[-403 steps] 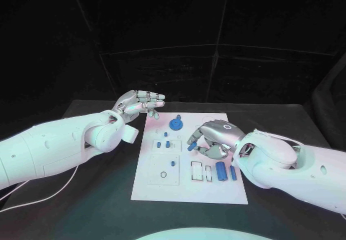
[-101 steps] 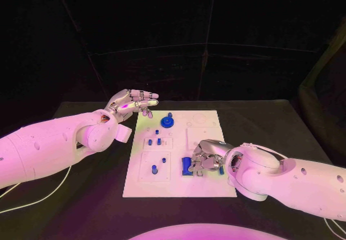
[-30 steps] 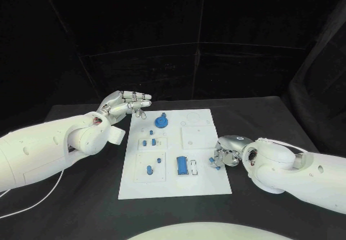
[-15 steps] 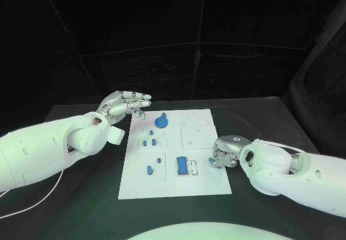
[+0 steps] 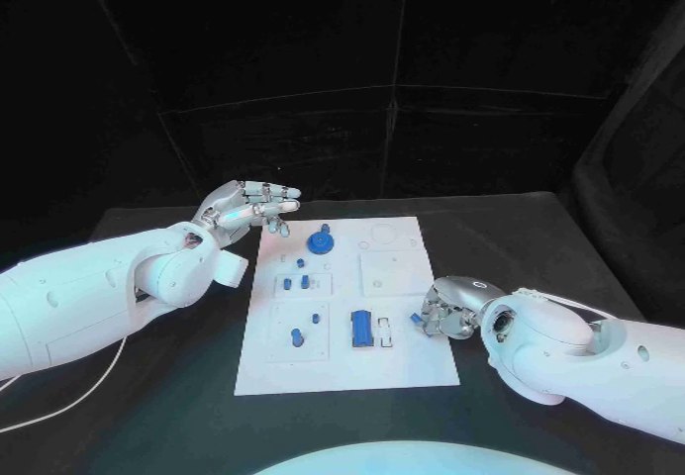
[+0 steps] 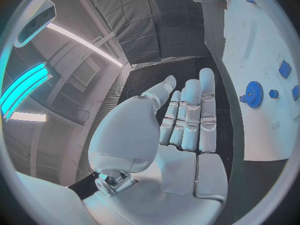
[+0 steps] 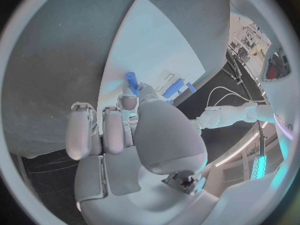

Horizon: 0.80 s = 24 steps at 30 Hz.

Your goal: Assemble the parts on the task board

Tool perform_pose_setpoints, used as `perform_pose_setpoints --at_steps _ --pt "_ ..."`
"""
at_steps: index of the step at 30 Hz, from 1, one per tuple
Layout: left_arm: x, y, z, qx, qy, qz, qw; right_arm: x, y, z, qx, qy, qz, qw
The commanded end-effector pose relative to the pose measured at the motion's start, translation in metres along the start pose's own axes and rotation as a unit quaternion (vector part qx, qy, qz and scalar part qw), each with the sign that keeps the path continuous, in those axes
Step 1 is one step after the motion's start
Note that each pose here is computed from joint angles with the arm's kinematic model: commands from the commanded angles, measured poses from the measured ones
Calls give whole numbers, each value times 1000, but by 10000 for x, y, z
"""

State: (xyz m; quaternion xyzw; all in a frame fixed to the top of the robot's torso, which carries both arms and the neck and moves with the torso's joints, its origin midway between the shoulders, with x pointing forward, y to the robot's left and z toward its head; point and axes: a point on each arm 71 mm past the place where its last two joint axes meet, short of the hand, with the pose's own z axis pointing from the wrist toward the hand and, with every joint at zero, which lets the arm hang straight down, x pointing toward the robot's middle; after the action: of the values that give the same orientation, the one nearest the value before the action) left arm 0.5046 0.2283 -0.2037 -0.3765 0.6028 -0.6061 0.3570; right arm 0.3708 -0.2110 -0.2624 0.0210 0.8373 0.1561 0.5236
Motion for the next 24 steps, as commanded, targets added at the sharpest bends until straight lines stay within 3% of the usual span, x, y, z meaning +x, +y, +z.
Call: perform_pose_setpoints --at_steps 1,12,24 --pt "14 -14 5 4 5 -4 1000 2 8 -35 15 1 95 995" --pt "16 -15 2 4 5 -4 1000 59 124 -36 12 31 156 987" --pt "20 -16 -1 3 6 -5 1000 110 264 51 2 43 179 983"
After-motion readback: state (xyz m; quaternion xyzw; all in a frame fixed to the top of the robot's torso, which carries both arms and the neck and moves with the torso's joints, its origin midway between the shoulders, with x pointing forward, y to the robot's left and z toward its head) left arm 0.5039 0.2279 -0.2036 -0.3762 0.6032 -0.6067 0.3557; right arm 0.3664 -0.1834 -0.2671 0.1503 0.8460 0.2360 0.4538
